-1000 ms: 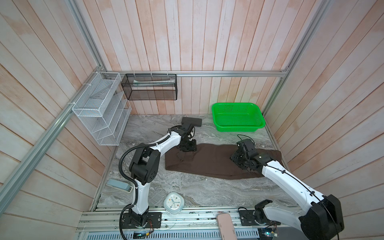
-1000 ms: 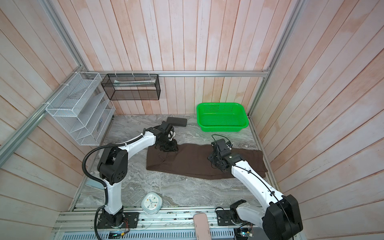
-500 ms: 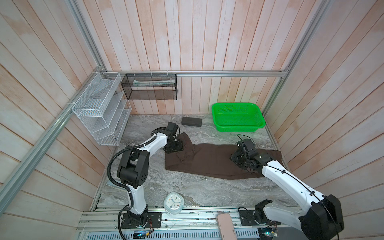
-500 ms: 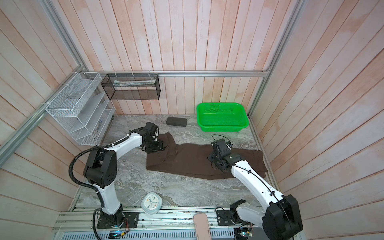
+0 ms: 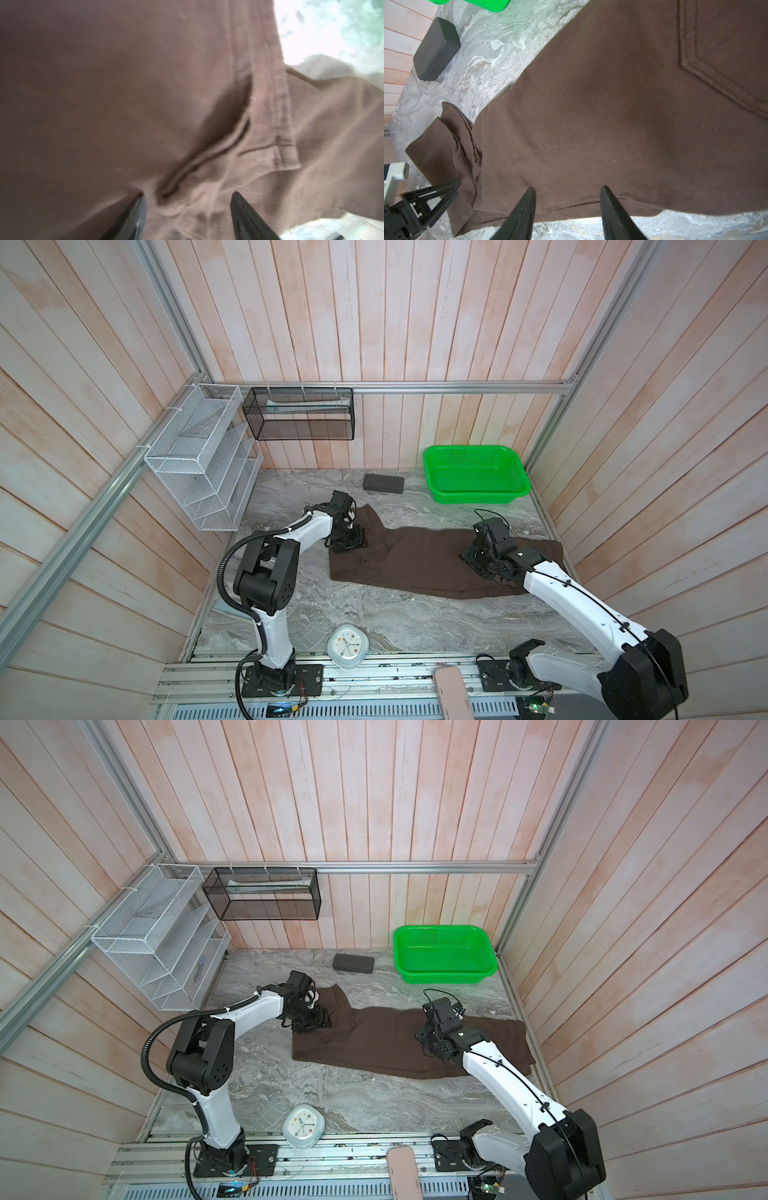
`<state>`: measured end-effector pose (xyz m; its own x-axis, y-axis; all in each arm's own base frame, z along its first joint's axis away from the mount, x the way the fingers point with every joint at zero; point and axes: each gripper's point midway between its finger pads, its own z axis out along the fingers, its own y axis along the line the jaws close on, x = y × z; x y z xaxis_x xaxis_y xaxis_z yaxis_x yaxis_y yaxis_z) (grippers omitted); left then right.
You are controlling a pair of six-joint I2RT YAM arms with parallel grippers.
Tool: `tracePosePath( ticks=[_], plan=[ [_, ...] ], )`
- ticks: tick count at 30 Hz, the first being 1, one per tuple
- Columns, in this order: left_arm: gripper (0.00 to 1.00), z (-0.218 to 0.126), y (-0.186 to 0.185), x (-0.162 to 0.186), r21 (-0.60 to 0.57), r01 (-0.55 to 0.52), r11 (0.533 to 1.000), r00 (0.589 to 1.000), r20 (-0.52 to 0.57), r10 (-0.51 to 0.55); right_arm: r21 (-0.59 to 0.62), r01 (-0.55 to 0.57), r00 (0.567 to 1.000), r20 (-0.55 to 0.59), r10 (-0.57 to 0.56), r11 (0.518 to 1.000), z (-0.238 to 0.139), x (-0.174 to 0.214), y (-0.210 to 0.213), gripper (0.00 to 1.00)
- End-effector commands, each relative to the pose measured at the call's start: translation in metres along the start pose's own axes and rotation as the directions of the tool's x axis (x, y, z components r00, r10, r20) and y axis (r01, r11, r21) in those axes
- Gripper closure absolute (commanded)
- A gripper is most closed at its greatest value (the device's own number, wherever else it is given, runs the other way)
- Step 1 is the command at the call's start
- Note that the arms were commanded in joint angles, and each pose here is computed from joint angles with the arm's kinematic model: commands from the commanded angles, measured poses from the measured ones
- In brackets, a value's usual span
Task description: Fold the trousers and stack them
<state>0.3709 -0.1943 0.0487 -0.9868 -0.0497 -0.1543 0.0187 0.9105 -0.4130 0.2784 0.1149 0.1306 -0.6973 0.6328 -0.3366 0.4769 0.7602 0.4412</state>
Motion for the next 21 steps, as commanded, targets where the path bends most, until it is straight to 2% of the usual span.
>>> tracePosePath(
  ticks=[1,7,12,14,16,21],
  plan=[
    [0.34,0.01,-0.018,0.0,0.067,-0.012,0.998,1.0,-0.018,0.013,-0.008,0.004,1.0,0.011,-0.004,1.0,-0.002,-0.004,0.002,0.49],
    [0.37,0.012,-0.05,-0.005,0.122,-0.035,0.992,0.999,-0.001,0.035,-0.009,0.005,1.0,0.023,-0.005,1.0,-0.006,-0.006,0.002,0.49],
    [0.36,-0.006,-0.125,-0.008,0.191,-0.178,0.965,0.984,0.057,0.171,-0.007,0.005,1.0,0.024,-0.005,1.0,-0.006,-0.006,0.002,0.49],
    [0.35,-0.009,-0.138,-0.011,0.186,-0.202,0.961,0.979,0.075,0.191,-0.007,0.005,1.0,0.021,-0.005,1.0,-0.005,-0.006,0.002,0.49],
    [0.33,-0.008,-0.133,-0.017,0.149,-0.187,0.971,0.98,0.089,0.175,-0.009,0.005,1.0,0.019,-0.005,1.0,-0.005,-0.006,0.003,0.49],
    [0.29,-0.001,-0.09,-0.037,-0.086,-0.137,0.987,0.983,0.114,0.146,-0.006,0.008,0.999,0.031,-0.008,1.0,-0.008,-0.008,0.001,0.49]
  ],
)
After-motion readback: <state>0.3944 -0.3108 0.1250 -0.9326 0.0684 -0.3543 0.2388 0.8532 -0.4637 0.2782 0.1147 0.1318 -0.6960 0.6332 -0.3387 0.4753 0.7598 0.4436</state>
